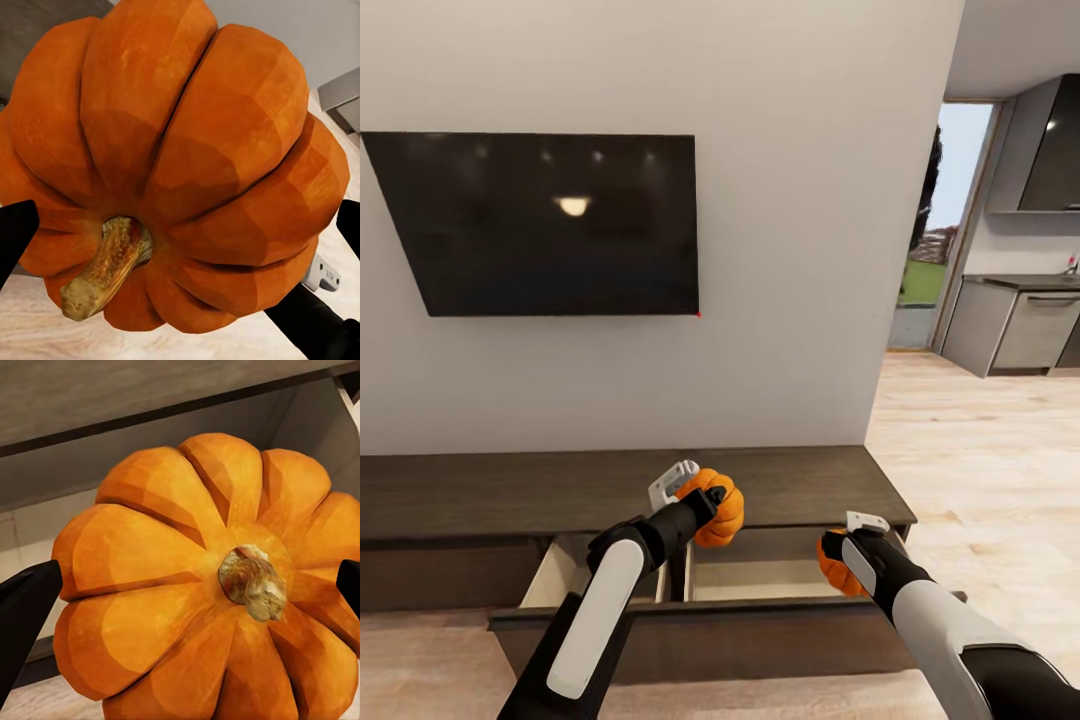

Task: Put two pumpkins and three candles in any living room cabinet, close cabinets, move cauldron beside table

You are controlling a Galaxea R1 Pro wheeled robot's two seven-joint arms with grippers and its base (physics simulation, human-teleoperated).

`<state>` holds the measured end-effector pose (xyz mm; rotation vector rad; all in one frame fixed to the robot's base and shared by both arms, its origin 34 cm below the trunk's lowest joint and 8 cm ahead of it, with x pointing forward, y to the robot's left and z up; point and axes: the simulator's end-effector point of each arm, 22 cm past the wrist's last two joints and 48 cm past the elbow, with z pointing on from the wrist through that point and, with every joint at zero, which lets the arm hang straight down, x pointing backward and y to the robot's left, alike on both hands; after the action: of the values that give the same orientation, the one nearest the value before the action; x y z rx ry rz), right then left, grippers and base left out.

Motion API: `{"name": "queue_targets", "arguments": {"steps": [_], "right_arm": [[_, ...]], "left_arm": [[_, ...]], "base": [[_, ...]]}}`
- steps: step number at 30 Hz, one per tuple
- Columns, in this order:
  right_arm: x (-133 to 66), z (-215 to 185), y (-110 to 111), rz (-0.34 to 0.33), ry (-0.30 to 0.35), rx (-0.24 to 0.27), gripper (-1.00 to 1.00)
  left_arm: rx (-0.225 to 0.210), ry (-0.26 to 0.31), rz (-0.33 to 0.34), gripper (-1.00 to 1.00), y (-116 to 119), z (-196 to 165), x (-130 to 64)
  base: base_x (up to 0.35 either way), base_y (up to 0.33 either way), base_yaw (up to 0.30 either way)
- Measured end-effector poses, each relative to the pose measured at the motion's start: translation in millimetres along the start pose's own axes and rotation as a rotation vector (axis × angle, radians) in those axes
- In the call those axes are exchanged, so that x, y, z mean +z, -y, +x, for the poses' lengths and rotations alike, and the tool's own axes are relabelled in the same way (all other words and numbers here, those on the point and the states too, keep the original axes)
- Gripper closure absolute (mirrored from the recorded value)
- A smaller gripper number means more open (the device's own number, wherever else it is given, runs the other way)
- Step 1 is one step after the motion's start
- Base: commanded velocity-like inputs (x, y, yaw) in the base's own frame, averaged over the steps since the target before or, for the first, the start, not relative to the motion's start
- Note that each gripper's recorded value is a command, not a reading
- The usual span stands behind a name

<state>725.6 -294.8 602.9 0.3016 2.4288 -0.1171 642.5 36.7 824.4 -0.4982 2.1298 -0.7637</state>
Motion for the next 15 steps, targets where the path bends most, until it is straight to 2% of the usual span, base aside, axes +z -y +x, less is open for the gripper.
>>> {"name": "queue_targets", "arguments": {"steps": [5, 15], "right_arm": [[6.6, 6.8, 0.8, 0.001, 0.002, 0.000, 1.00], [6.4, 6.4, 0.0, 0.000, 0.003, -0.001, 1.00]], "left_arm": [[-0.002, 0.001, -0.001, 1.00, -7.5, 5.6, 3.7], [-0.003, 0.001, 0.003, 1.00, -6.6, 5.7, 3.7]], "base": [[0.000, 0.000, 0.000], [0.010, 0.000, 0.000]]}}
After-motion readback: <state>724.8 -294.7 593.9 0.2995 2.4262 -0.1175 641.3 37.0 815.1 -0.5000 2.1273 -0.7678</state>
